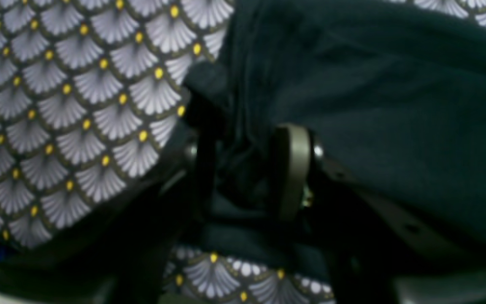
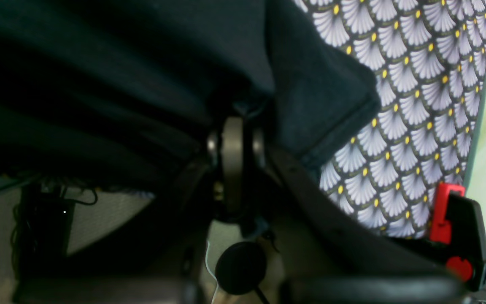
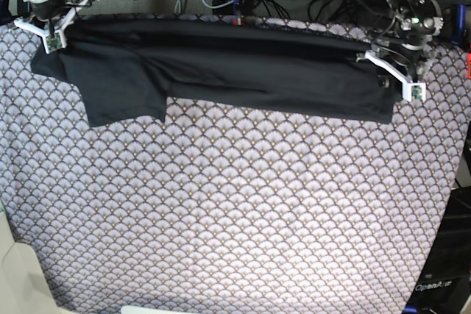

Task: Fold the T-shirt properly
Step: 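Hold the folded strip's ends with both grippers near the robot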

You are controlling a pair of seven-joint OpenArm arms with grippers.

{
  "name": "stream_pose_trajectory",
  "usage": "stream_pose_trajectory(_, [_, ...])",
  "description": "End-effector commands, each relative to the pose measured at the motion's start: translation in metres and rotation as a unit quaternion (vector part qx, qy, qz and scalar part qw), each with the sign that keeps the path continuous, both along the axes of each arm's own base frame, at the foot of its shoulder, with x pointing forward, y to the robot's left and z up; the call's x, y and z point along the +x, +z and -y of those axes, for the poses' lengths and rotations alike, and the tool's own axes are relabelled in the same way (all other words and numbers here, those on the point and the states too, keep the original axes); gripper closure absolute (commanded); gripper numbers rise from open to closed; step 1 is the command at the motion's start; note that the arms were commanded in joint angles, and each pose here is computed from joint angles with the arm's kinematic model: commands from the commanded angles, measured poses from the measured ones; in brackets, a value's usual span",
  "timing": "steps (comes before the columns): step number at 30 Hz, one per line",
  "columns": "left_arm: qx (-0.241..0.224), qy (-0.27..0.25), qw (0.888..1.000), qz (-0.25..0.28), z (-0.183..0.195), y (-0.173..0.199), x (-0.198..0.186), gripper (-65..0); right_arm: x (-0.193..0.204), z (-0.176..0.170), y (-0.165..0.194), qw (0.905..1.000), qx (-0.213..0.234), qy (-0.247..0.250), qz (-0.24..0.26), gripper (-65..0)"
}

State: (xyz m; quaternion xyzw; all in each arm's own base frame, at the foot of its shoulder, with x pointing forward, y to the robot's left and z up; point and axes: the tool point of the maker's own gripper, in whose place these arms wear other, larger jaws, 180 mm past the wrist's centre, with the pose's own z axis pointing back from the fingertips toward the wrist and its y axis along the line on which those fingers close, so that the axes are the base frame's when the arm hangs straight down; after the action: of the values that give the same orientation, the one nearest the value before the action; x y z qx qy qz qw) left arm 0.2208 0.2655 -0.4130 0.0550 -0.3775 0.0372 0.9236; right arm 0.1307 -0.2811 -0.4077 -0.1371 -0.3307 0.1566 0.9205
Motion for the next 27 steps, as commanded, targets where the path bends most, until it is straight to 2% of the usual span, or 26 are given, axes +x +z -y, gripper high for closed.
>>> stream_pose_trajectory(1, [0.006,-0.001,1.0,0.023,-0.003,0.011,0.008,-23.5,0.001,0.007,0.008,0.9999,-0.014,0.002,0.009,-11.4])
stream_pose_trajectory(3, [0.004,-0.014,1.0,0.022,0.0,0.011,0.007,-23.5,0.001,0.007,0.008,0.9999,-0.014,0.002,0.009,-19.0])
stream_pose_trajectory(5, [0.004,-0.019,1.0,0.024,-0.003,0.014,0.005,-23.5,0.001,0.008,0.008,0.9999,-0.015,0.001,0.008,-23.1])
stream_pose_trajectory(17, [0.008,-0.022,0.999,0.026,-0.02,0.019,-0.004,-23.5,-0.007,0.033,0.018,0.9988,-0.037,-0.03,0.013,-24.1])
stream_pose_trajectory(23, [0.008,-0.022,0.999,0.026,-0.02,0.019,-0.004,-23.5,-0.007,0.031,0.021,0.9988,-0.037,-0.027,0.016,-24.1])
stream_pose_trajectory(27, [0.008,-0.022,0.999,0.026,-0.02,0.019,-0.004,-23.5,0.002,0.026,0.033,0.9983,-0.031,-0.026,0.042,-24.1])
